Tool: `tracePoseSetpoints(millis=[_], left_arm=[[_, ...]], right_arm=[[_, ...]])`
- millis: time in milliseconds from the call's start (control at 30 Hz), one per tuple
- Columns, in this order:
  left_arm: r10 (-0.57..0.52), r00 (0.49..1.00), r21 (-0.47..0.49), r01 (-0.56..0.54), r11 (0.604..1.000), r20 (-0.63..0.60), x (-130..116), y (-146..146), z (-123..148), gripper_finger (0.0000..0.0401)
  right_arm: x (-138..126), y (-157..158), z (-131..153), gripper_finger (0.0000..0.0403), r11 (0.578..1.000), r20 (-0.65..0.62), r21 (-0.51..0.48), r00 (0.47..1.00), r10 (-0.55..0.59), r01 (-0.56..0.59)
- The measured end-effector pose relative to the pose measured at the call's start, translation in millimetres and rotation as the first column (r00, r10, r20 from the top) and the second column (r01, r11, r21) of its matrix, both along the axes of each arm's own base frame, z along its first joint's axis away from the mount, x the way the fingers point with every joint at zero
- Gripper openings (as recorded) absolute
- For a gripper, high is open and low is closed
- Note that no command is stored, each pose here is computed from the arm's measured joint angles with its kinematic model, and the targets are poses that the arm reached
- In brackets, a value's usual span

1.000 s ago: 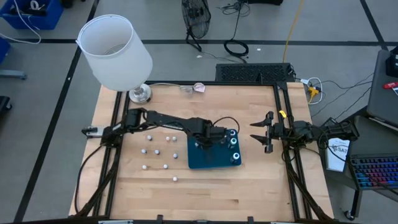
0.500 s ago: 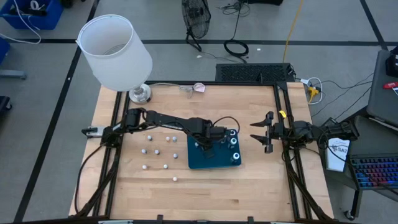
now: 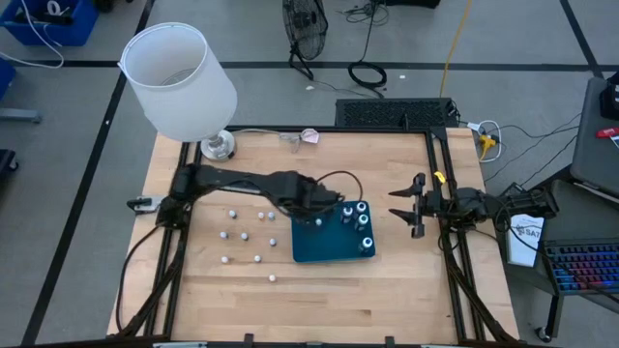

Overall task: Pick & Place food coloring
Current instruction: Put the small orange food coloring bottle into the blue bin

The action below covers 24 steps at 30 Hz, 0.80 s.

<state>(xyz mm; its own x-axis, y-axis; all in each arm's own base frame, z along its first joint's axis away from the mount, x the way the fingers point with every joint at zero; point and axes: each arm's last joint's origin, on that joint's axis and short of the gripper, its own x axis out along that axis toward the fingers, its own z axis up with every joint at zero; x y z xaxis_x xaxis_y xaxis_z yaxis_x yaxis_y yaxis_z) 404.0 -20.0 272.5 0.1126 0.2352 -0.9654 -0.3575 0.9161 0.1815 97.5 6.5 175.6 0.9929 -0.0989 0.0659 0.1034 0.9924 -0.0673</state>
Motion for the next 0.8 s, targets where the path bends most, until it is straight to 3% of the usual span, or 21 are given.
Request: tracePoseSetpoints(millis=[167,300,467,800], left_arm=[[0.091,0.996,0.06,-0.092,0.994,0.012,-31,-6,4,0.0146],[0.212,0.976,0.046,-0.21,0.977,-0.046,-59,-4,-16,0.0152],[0.333,0.935,-0.016,-0.337,0.941,-0.118,-92,3,-45,0.0192],[0.268,0.961,-0.081,-0.273,0.959,-0.059,-120,-4,-77,0.0255]], right_arm=[[1,0,-1,0.0212,1.0,-0.013,-0.002,1.0,0.001,-0.001],[1,0,-1,0.0212,1.0,-0.017,-0.002,1.0,0.001,-0.001],[1,0,-1,0.0213,1.0,-0.017,-0.002,1.0,0.001,-0.001],[1,0,-1,0.0212,1.0,-0.017,-0.002,1.0,0.0,0.0]])
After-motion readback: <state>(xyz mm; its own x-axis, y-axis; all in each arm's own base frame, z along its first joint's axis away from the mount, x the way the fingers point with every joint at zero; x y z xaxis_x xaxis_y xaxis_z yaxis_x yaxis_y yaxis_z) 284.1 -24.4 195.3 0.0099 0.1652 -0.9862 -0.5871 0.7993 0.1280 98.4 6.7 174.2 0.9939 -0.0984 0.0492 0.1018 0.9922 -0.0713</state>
